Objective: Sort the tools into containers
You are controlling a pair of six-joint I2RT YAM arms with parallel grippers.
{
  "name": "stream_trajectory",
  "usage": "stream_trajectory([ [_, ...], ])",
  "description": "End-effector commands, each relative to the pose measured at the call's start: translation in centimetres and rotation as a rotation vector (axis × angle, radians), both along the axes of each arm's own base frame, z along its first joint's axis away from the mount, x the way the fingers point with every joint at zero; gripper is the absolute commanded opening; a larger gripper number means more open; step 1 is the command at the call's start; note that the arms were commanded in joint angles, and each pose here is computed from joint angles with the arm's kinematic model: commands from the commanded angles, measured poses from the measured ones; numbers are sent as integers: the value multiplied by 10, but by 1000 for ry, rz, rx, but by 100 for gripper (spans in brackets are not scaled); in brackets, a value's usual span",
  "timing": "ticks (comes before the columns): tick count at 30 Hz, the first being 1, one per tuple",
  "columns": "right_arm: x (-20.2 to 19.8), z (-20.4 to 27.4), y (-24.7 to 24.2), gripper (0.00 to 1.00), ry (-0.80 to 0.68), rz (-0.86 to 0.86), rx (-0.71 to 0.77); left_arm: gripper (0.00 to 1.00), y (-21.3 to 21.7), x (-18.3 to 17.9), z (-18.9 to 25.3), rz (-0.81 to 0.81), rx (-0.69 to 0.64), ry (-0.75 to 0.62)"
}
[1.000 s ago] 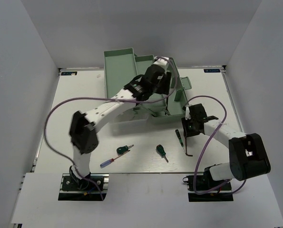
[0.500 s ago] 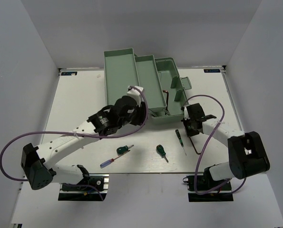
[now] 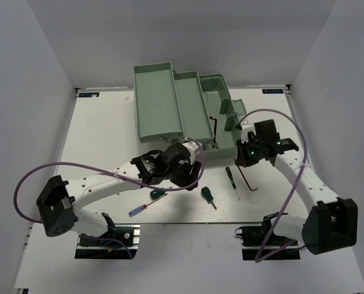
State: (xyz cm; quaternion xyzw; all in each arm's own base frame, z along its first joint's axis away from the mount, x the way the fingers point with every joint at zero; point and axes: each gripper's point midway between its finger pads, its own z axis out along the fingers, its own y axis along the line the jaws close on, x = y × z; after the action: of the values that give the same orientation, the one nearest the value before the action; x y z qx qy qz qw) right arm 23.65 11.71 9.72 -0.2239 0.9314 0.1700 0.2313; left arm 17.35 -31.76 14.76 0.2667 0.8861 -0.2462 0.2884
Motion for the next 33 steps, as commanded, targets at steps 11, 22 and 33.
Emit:
stream_trajectory([
  [11,117,147,34,0,-406,-15,164,78,-44,-2,-31,89,47,216],
  [22,227,130,64,67,-269,-51,216,78,-58,-5,-66,300,207,356],
  [33,178,124,36,68,-221,-99,328,81,-80,-9,-87,474,241,389],
])
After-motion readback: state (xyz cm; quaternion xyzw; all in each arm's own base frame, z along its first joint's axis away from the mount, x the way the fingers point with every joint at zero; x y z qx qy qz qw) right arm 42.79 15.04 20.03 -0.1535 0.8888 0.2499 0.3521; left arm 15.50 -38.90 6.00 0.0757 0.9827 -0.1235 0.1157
